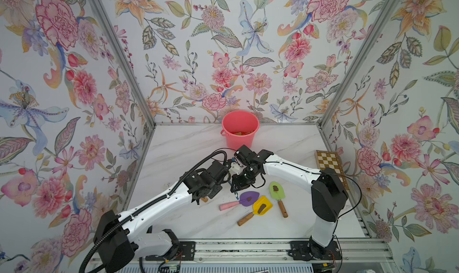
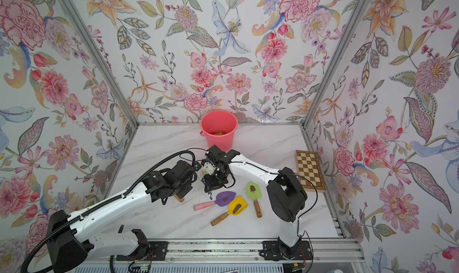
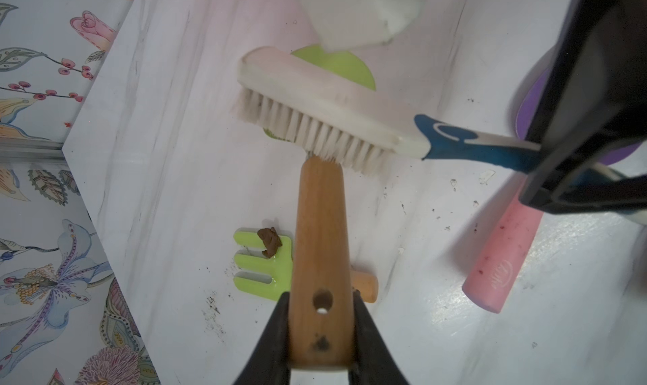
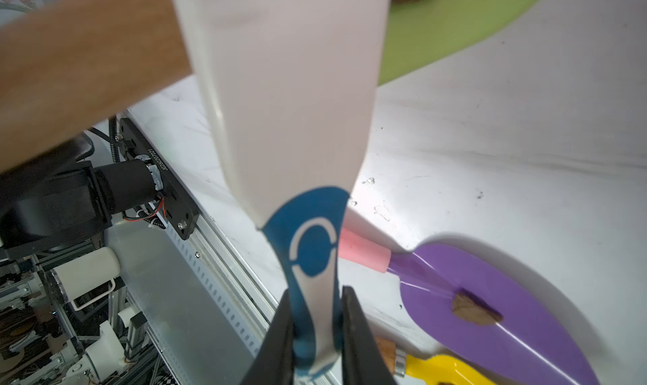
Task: Brush the soil off the hand trowel and place it into the bucket
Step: Brush off the soil from the hand trowel.
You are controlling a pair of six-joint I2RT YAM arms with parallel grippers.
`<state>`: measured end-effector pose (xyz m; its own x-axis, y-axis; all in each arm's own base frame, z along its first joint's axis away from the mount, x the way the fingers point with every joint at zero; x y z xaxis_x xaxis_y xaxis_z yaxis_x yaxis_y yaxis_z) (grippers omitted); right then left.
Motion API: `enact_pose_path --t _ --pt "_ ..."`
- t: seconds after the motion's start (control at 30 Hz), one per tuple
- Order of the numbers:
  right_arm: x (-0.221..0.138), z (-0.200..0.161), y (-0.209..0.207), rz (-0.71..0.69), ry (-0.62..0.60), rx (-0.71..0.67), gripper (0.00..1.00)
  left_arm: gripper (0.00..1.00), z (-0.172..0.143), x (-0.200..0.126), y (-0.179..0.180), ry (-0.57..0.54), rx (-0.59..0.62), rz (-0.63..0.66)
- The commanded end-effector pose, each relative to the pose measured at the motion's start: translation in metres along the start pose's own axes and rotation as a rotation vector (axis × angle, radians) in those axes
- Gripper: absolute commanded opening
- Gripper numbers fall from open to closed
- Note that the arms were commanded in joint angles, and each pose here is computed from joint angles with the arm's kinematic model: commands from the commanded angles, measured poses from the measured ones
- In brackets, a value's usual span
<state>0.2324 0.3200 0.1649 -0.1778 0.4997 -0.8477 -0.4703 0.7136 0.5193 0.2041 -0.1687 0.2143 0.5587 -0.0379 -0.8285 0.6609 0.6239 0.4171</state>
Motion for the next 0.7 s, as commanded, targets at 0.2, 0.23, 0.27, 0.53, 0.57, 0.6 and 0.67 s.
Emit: enact_pose_path --t 0.2,0.23,0.27,0.53,0.57,0.6,0.67 --pt "-0.001 0.026 -0.058 -0.037 0.001 0.068 0.0 0.0 0.008 -0.016 0.007 -0.036 0.036 0.039" --pt "-0.002 0.028 -0.063 -0.05 0.002 0.071 0.0 0.0 0.01 -0.017 0.007 -0.038 0.037 0.041" --pt "-0.003 0.028 -0.067 -0.067 0.003 0.074 0.0 0.0 0.01 -0.018 0.008 -0.039 0.037 0.043" --pt "-0.06 0.036 -0.014 0.006 -0.142 0.025 0.0 0.0 0.017 -0.014 0.008 -0.04 0.037 0.049" --pt "-0.059 0.036 -0.005 0.012 -0.142 0.007 0.0 0.0 0.018 -0.013 0.008 -0.039 0.038 0.052" --pt "-0.056 0.035 0.002 0.017 -0.135 -0.005 0.0 0.0 0.02 -0.013 0.008 -0.044 0.037 0.053" --pt "-0.042 0.034 0.009 0.015 -0.103 -0.016 0.0 0.0 0.024 -0.013 0.009 -0.056 0.035 0.056"
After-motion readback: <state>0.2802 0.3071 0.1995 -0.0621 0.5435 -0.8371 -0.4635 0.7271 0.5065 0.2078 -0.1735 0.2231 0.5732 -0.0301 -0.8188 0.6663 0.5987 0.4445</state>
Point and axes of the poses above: each gripper's point midway between its finger pads, its own x axis out along the fingers, its own y axis along the line the jaws close on, z = x × y, the point moved 7 cm from there along -x, back along the fingers, and after that the axes turned 4 degrees about x, right-handed, at the moved point
